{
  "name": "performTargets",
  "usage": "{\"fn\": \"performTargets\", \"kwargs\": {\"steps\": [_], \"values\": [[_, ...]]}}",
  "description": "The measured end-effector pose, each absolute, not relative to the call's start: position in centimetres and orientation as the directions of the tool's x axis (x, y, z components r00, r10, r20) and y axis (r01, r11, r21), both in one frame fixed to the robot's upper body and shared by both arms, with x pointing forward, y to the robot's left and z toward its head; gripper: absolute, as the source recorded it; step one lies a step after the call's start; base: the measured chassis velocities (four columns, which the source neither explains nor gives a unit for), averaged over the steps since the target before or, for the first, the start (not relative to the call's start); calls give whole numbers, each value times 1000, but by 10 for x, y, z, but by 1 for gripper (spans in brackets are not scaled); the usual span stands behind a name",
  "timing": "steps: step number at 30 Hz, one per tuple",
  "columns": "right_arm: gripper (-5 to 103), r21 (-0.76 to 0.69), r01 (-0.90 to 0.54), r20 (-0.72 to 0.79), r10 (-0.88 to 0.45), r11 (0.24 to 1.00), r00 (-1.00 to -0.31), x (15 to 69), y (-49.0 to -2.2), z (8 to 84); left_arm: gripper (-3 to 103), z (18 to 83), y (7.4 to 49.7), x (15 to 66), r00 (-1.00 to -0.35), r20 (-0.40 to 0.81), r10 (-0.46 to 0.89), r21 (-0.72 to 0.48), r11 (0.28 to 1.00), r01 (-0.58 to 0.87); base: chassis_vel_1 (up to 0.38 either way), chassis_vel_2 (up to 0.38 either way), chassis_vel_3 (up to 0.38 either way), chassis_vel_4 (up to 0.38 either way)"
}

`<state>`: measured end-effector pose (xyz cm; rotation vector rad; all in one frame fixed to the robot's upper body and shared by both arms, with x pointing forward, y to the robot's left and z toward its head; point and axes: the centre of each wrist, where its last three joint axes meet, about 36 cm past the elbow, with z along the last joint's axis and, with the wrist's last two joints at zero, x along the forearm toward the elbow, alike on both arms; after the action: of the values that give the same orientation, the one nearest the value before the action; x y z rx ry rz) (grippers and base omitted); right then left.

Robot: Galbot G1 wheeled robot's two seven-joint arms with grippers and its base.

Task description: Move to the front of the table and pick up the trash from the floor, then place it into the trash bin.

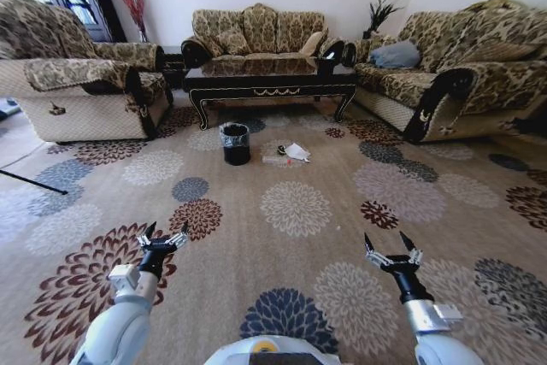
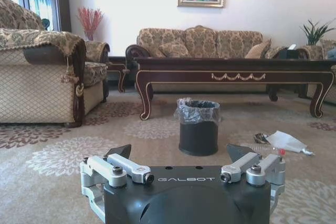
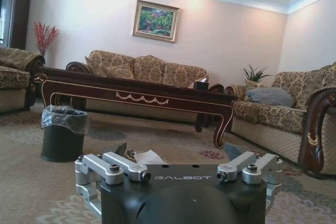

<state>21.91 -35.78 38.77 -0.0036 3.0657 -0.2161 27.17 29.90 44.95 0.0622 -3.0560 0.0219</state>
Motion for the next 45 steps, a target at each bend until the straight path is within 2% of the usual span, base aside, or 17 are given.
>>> {"fn": "performTargets", "kwargs": {"steps": [19,45], "values": [[100,-149,-17,-69,-27,989,-997,219,-369,370,100,439,296,263,-993,98,-62,-6,998,-63,-34,29,29,-31],[100,-168,-48,-61,-59,985,-996,229,-389,355,100,429,296,269,-990,120,-79,11,997,-78,-137,141,133,-145]]}}
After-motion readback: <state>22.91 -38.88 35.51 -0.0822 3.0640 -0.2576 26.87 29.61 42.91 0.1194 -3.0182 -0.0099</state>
